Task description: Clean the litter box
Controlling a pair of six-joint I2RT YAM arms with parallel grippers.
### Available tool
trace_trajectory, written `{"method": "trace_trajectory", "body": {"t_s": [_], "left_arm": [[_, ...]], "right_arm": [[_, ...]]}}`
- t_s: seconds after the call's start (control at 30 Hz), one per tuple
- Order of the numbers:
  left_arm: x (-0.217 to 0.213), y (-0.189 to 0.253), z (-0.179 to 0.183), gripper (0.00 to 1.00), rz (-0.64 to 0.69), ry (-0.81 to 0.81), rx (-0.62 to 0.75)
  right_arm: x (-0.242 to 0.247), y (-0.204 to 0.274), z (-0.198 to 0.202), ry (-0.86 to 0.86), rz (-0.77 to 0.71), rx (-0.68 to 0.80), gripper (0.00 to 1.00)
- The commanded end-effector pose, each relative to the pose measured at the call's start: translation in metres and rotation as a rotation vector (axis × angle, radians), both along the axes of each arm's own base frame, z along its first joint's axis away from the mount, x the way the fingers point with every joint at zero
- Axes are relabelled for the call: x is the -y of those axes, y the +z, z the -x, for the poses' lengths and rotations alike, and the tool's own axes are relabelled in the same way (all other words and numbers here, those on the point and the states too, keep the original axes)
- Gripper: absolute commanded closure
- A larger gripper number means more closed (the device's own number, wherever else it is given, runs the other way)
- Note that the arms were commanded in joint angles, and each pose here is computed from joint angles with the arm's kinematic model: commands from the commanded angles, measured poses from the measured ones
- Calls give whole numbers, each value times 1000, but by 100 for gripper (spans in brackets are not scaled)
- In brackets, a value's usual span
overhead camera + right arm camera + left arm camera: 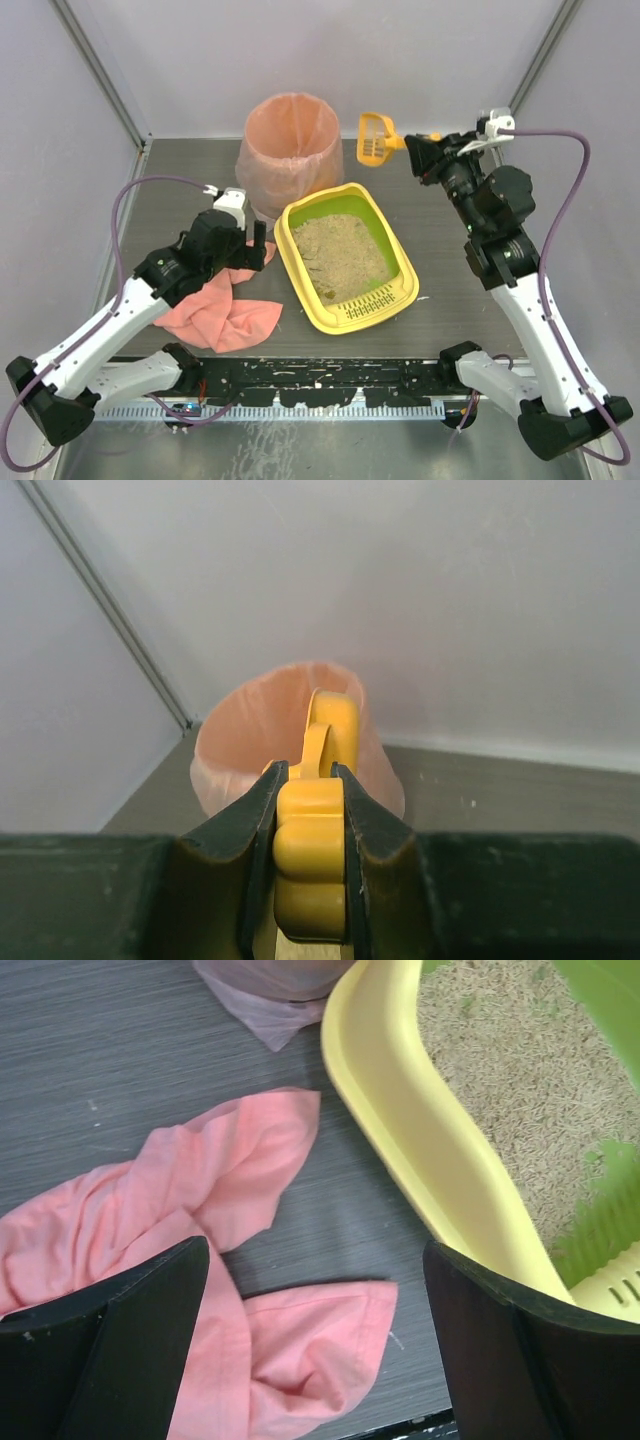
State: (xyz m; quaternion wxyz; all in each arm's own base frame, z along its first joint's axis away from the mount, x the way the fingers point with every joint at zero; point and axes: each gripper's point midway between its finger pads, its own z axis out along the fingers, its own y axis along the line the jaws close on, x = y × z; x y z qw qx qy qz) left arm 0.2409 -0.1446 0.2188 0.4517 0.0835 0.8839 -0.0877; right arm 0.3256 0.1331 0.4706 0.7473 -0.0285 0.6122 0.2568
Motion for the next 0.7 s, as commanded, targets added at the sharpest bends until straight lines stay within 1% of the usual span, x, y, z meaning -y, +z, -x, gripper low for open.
{"method": "trace_trajectory", "body": {"t_s": [0.0,0.13,0.23,0.3,0.43,0.5,0.67], "left_arm": [[41,31,-22,12,147,-53,72],[59,36,-36,12,148,-56,103],[70,34,-46,12,146,-58,111],[76,30,-52,16,145,-60,110],[90,20,-61,18,138,-72,91],[97,20,-64,20,143,-80,92],[115,1,-76,21,120,-91,62]], "right_arm": [[-2,-57,17,40,40,-179,99],[-17,-90,35,154,64,-267,99],[-29,-114,39,223,65,-335,99],[-34,-132,36,247,75,-392,99],[-35,-161,18,212,80,-497,99],[-34,-168,8,175,49,-519,99],[-36,-199,-14,128,-3,-586,99]]}}
